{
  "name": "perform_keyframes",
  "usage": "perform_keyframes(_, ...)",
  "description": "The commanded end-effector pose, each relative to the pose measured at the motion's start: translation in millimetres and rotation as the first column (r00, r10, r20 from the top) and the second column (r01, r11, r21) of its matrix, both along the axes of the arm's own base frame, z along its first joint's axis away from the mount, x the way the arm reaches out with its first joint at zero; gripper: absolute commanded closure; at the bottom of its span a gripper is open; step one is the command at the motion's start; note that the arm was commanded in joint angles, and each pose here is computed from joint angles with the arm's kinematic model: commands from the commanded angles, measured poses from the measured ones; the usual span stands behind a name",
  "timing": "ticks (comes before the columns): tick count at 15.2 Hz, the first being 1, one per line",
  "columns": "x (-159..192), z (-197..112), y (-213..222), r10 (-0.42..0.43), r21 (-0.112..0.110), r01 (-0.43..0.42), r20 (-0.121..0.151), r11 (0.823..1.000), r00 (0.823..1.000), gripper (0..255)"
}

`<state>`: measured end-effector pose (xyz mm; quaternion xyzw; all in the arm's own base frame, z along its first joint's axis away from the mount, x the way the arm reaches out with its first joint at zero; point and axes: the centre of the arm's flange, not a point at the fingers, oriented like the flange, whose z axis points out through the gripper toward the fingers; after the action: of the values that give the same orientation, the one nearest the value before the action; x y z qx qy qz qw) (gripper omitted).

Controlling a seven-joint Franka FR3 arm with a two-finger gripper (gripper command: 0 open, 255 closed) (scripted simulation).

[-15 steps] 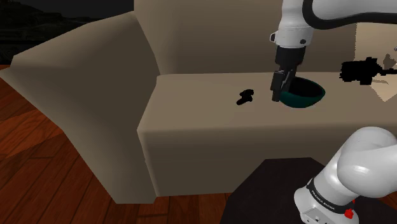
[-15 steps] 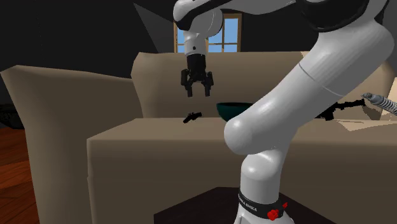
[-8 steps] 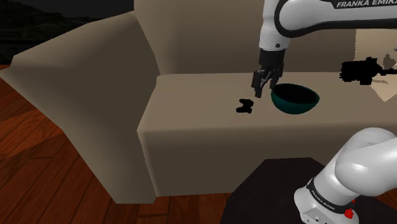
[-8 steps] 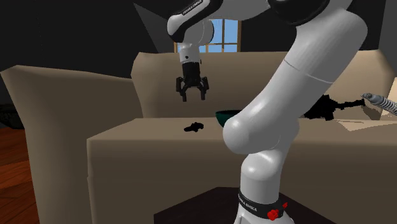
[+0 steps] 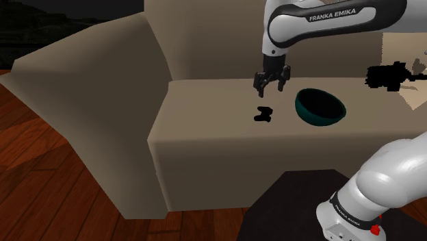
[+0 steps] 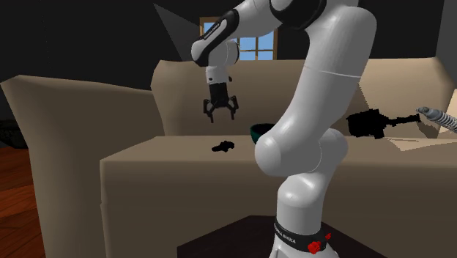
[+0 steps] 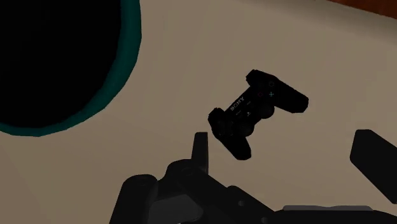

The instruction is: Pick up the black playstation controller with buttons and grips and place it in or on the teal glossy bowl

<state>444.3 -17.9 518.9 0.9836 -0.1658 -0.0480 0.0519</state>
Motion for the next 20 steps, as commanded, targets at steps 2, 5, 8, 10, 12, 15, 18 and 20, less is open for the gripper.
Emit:
perform_keyframes(2, 28.5, -11.1, -21.7, -0.106, -0.034, 0.106, 0.017, 0.994, 0.994, 0)
perform_keyframes(5, 34.7, -24.1, -29.1, -0.133, -0.043, 0.134, 0.022, 0.99, 0.991, 0)
perform_keyframes(8, 33.0, -39.7, -31.0, -0.133, -0.043, 0.134, 0.022, 0.99, 0.991, 0)
perform_keyframes(10, 31.9, -50.2, -32.2, -0.133, -0.043, 0.134, 0.022, 0.99, 0.991, 0)
perform_keyframes(12, 31.6, -53.2, -32.5, -0.133, -0.043, 0.134, 0.022, 0.99, 0.991, 0)
perform_keyframes(15, 31.6, -53.2, -32.5, -0.133, -0.043, 0.134, 0.022, 0.99, 0.991, 0)
perform_keyframes(18, 31.6, -53.1, -32.5, -0.133, -0.043, 0.134, 0.022, 0.99, 0.991, 0)
perform_keyframes(20, 31.6, -53.1, -32.5, -0.133, -0.043, 0.134, 0.022, 0.99, 0.991, 255)
